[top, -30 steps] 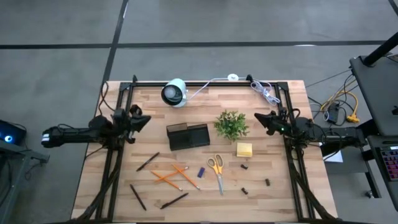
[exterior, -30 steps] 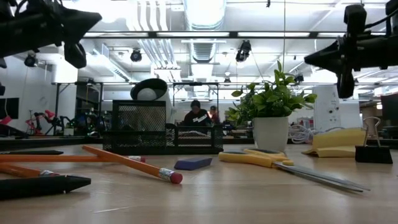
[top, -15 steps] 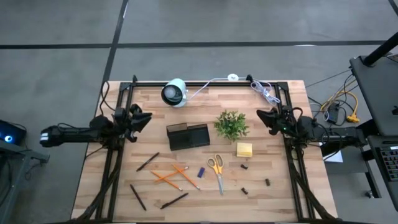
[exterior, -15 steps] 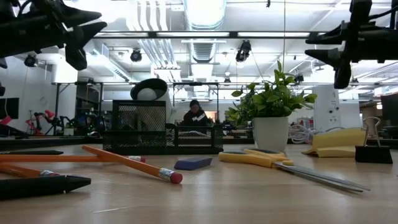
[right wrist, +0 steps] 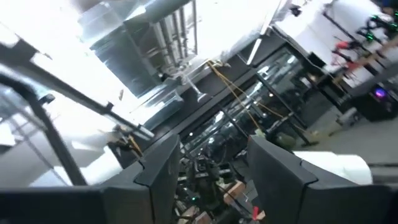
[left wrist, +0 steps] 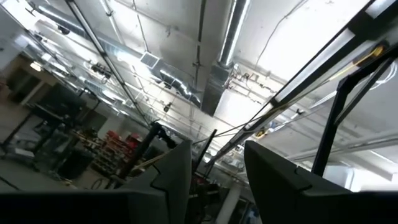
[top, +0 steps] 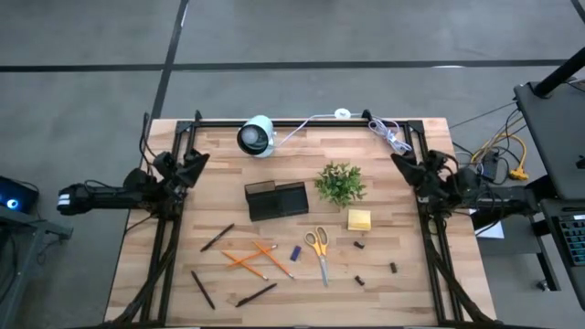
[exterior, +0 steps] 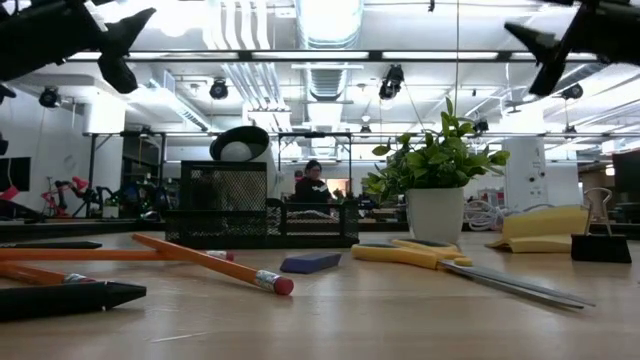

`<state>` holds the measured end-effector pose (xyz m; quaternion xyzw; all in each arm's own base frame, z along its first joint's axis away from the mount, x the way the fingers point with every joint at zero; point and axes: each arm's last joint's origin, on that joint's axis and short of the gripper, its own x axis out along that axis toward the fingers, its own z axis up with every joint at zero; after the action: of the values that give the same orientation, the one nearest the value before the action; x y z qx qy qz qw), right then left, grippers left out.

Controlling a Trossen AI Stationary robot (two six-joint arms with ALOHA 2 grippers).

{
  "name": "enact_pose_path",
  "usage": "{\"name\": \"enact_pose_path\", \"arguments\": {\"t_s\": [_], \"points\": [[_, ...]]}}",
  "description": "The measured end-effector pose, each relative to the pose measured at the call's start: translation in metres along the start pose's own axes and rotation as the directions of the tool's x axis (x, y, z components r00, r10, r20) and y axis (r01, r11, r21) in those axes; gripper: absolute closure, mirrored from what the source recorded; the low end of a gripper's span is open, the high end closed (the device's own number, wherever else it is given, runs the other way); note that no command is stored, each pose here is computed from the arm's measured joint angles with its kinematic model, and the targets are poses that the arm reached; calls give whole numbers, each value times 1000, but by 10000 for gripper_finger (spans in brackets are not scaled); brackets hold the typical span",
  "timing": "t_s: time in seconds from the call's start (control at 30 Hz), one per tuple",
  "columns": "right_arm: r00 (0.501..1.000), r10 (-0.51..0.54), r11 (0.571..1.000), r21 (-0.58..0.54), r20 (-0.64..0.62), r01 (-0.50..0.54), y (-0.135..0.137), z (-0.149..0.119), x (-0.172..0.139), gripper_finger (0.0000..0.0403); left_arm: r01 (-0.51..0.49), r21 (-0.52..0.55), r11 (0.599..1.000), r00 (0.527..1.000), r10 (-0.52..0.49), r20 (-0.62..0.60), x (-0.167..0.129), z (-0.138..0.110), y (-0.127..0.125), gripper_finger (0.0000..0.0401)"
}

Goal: Pick and place office supplies into organizer
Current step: Put the top binder clip in the black desk organizer

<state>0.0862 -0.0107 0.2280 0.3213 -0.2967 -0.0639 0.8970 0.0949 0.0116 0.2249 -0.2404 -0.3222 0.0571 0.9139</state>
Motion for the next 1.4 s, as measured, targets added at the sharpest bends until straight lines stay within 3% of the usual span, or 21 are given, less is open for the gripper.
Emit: {"name": "enact_pose_path", "arguments": {"t_s": [0.13, 0.27, 0.5, 0.8, 1.03, 1.27, 1.4], "points": [[999, 30, 994, -102, -31, -33, 16, 15, 12, 225, 3, 5, 1000, 1000, -3, 5, 7, 5, -4, 268], [982, -71, 969, -247, -176, 25, 29, 24, 28, 225, 5, 11, 1000, 1000, -5, -22, 11, 4, -5, 268], [864, -276, 922, -371, -420, 113, 42, 31, 50, 225, 9, 13, 1000, 999, -8, -43, 12, 2, -5, 268], [800, -156, 950, -310, -579, -39, 59, 32, 74, 225, 8, 7, 1000, 999, -7, -45, 12, 1, -4, 268], [738, -127, 959, -271, -663, -78, 62, 25, 85, 225, 7, 6, 1000, 999, -6, -46, 12, 1, -4, 268], [576, -230, 952, -305, -784, -35, 59, 11, 87, 225, 6, 7, 1000, 999, -5, -50, 12, 0, -4, 268], [533, -217, 956, -288, -818, -53, 63, 4, 90, 225, 5, 7, 1000, 999, -4, -51, 11, 0, -3, 268]]}}
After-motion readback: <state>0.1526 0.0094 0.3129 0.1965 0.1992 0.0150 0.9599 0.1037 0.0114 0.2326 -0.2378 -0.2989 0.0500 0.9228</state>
